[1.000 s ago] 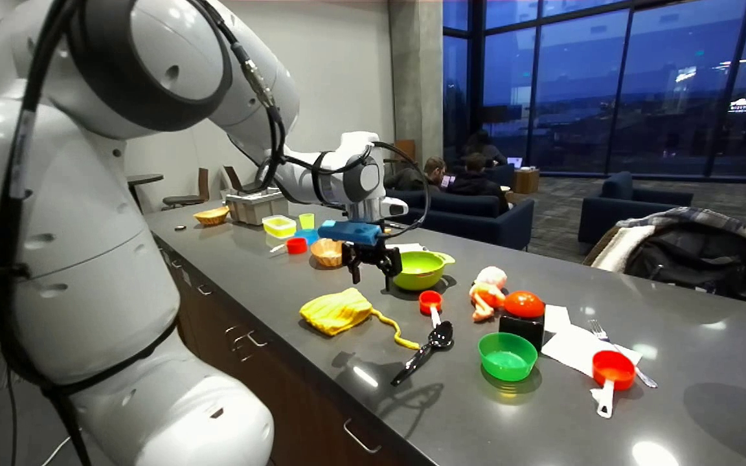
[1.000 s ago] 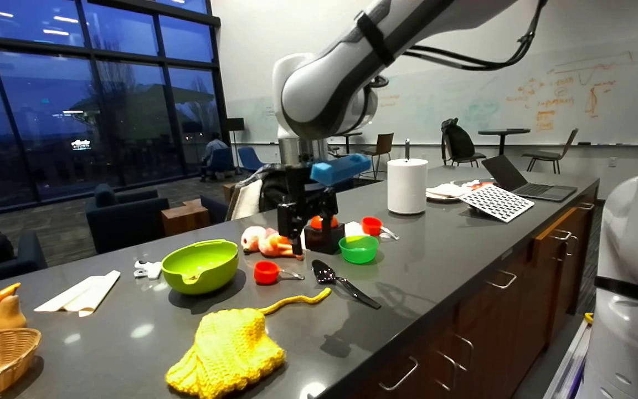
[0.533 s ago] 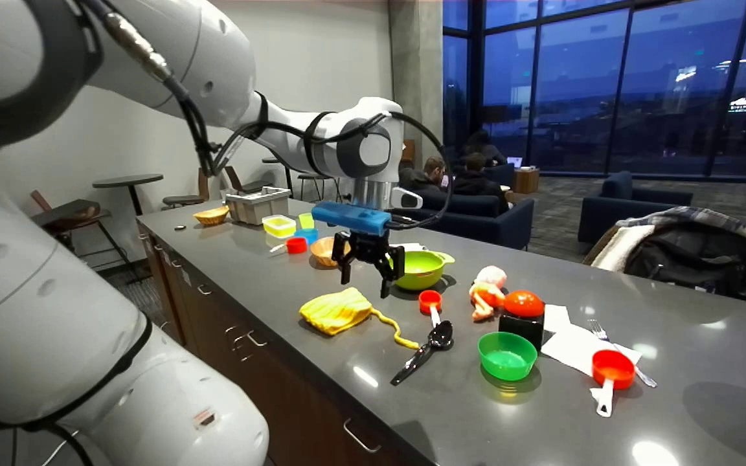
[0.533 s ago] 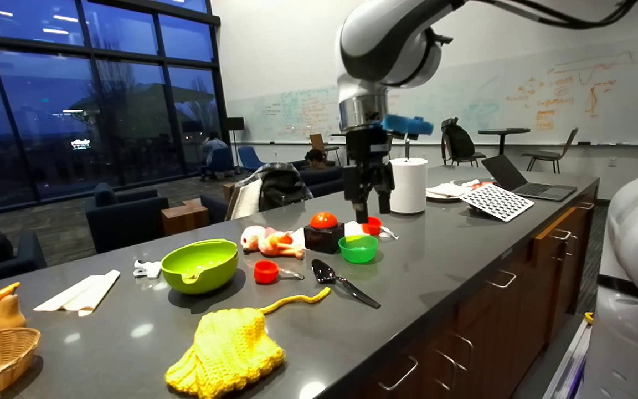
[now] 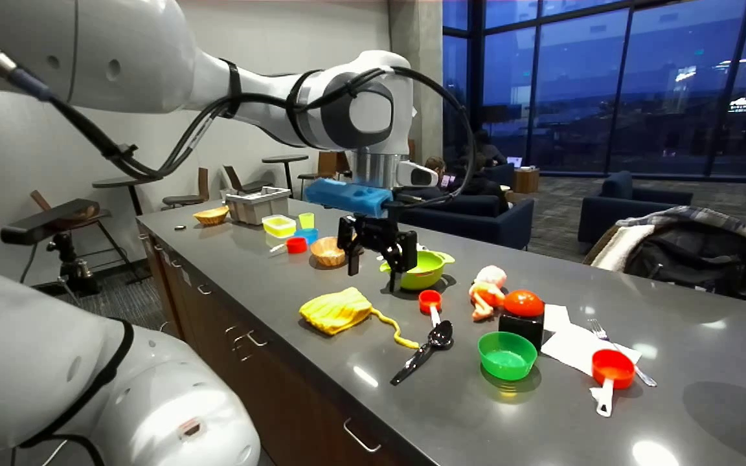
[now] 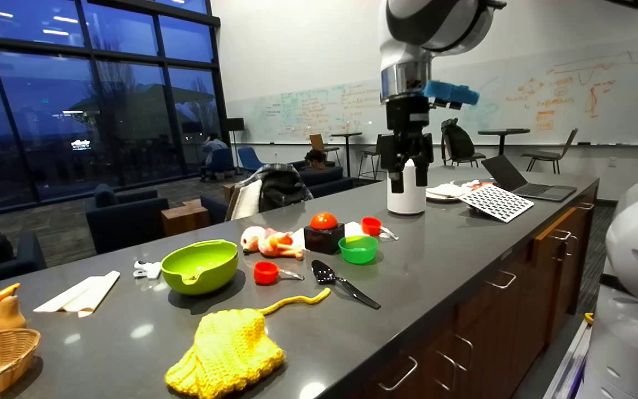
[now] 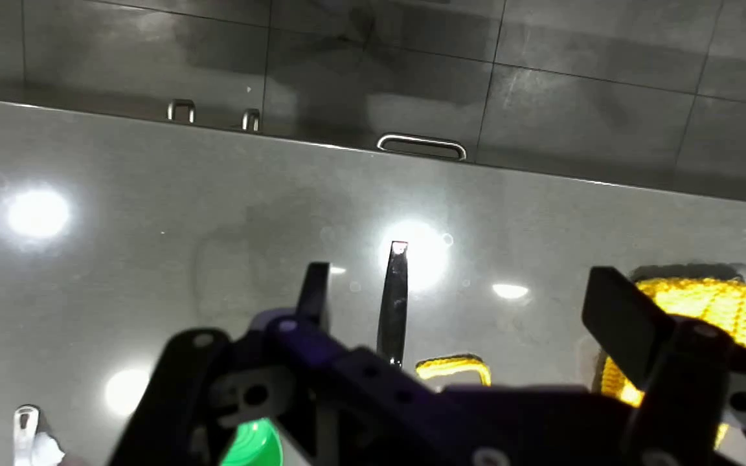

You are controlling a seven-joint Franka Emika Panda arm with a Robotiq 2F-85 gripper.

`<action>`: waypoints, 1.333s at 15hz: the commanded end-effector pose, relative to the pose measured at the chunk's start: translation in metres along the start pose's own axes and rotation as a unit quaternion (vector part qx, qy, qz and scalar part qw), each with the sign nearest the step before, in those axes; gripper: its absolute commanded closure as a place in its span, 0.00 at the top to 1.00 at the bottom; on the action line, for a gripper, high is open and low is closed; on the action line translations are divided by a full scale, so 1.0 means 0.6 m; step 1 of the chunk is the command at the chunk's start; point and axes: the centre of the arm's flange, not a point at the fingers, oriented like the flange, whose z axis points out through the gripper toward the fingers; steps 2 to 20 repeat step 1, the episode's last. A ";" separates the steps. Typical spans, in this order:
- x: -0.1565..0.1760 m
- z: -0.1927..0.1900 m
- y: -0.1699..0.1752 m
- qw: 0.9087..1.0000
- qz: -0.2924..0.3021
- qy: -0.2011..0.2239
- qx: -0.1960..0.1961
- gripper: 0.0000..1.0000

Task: Fold the yellow knitted item

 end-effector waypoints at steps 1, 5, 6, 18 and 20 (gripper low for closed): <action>-0.030 -0.009 0.009 1.000 0.017 0.010 -0.011 1.00; -0.030 -0.009 0.009 1.000 0.017 0.010 -0.011 1.00; -0.030 -0.009 0.009 1.000 0.017 0.010 -0.011 1.00; -0.030 -0.009 0.009 1.000 0.017 0.010 -0.011 1.00; -0.030 -0.009 0.009 1.000 0.017 0.010 -0.011 1.00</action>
